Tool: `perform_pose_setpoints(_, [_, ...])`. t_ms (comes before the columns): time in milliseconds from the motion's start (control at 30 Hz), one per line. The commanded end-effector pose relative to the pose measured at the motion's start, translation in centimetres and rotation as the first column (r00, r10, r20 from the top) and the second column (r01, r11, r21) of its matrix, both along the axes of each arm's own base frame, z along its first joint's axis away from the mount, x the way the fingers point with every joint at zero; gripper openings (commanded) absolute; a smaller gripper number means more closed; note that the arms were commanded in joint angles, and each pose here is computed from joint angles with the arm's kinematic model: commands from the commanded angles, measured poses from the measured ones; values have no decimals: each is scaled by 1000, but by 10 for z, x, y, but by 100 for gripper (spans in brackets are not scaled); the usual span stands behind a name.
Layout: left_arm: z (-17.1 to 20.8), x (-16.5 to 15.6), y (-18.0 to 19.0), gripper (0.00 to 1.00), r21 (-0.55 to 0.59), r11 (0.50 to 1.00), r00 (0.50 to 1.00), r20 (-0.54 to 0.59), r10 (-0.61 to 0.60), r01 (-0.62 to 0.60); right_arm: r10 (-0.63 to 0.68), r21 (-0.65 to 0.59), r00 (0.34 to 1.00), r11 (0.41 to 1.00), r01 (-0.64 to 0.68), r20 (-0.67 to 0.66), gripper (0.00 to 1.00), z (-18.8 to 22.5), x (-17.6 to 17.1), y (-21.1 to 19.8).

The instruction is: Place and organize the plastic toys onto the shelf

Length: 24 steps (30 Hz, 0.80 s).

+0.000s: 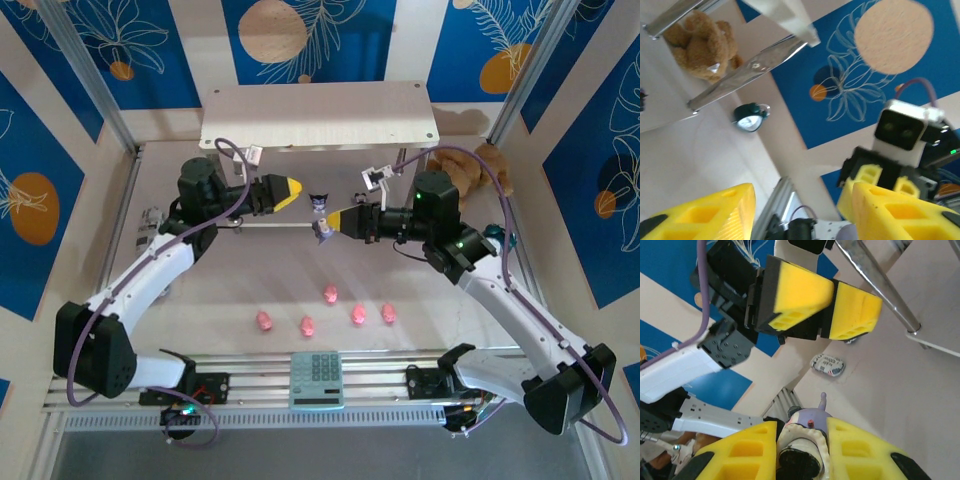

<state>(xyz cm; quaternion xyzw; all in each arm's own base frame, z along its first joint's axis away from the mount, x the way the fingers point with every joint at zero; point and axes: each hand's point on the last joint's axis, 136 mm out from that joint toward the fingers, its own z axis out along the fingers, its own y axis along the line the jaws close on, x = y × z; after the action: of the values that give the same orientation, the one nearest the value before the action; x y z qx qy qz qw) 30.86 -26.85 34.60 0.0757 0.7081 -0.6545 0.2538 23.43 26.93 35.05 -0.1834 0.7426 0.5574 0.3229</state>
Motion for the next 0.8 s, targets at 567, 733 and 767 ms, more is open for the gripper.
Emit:
perform_pose_setpoints(567, [21, -26, -17, 61, -218, 976, 999, -34, -34, 26, -169, 188, 982, 971, 150, 88, 3, 36, 31, 1])
perform_pose_setpoints(733, [29, -28, -23, 60, -263, 964, 999, -21, -42, 35, -170, 183, 982, 971, 152, 86, 3, 34, 32, 8])
perform_pose_setpoints(767, [30, -30, -25, 60, -270, 962, 999, -18, -46, 40, -176, 184, 981, 970, 158, 86, 3, 34, 33, 9])
